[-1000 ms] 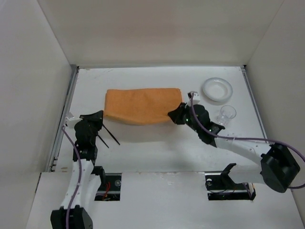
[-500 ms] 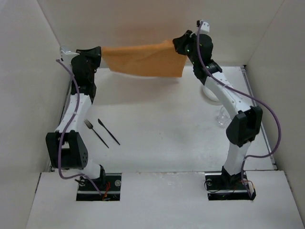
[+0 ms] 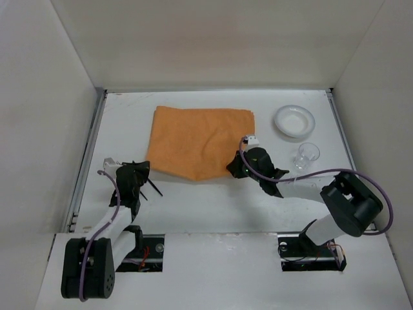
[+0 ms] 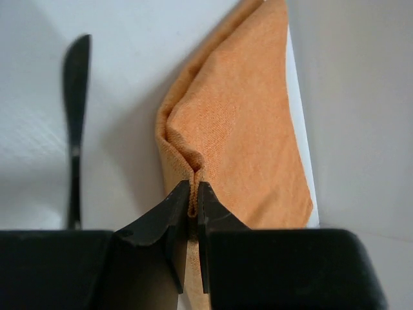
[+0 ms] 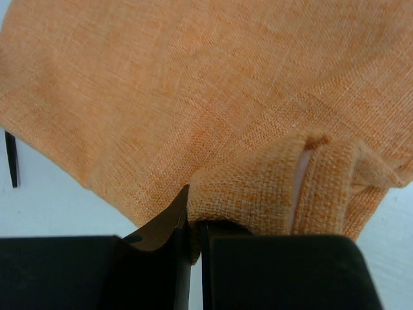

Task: Set the dinner table for one person

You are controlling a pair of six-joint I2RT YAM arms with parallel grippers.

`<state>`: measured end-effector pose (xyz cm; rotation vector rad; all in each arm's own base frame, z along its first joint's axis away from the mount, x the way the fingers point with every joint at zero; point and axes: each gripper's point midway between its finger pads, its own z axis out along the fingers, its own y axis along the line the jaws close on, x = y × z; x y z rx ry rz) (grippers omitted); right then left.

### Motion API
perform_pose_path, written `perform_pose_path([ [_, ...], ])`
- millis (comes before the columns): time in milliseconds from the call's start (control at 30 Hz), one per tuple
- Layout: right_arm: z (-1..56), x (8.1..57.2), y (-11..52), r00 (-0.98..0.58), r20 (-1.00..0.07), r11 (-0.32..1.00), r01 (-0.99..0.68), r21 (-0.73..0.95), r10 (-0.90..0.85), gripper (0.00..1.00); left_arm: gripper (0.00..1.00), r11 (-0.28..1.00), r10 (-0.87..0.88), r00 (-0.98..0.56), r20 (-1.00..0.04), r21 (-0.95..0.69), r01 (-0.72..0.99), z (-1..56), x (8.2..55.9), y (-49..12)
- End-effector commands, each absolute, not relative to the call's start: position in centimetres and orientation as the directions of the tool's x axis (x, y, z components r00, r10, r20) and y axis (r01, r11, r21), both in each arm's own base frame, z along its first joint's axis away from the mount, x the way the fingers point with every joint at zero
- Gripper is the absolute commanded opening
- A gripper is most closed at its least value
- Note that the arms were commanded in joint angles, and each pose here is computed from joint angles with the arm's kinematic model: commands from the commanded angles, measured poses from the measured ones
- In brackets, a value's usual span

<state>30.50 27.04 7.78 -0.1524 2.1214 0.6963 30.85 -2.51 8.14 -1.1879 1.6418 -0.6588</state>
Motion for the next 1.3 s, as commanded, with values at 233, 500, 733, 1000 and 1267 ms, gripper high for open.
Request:
perform_pose_path([
  [233, 10.0, 29.9, 22.7, -0.563, -0.763, 0.847, -0.193, 0.495, 0.317, 0.05, 0.02, 0.389, -0.921, -0.105, -0.376, -0.861, -0.327, 9.4, 29.9, -4.0],
  [500, 7.1, 29.8, 17.6, -0.584, -0.678, 0.843, 0.018, 0.538, 0.446, 0.06, 0.02, 0.437, -0.899, -0.194, -0.393, -0.837, -0.33, 7.8, 28.4, -6.6],
  [733, 6.3, 27.8, 16.0, -0.596, -0.649, 0.843, 0.091, 0.531, 0.473, 0.22, 0.05, 0.481, -0.875, -0.24, -0.421, -0.808, -0.339, 7.4, 26.7, -6.9],
  [1000, 12.1, 27.9, 13.2, -0.49, -0.741, 0.878, 0.127, 0.461, 0.46, 0.55, 0.28, 0.588, -0.809, -0.162, -0.566, -0.766, -0.259, 13.4, 26.8, -5.3],
  [1267, 14.2, 29.2, 15.5, -0.492, -0.757, 0.885, 0.067, 0.46, 0.43, 0.31, 0.31, 0.653, -0.756, -0.244, -0.608, -0.727, -0.211, 13.6, 28.4, -9.2],
])
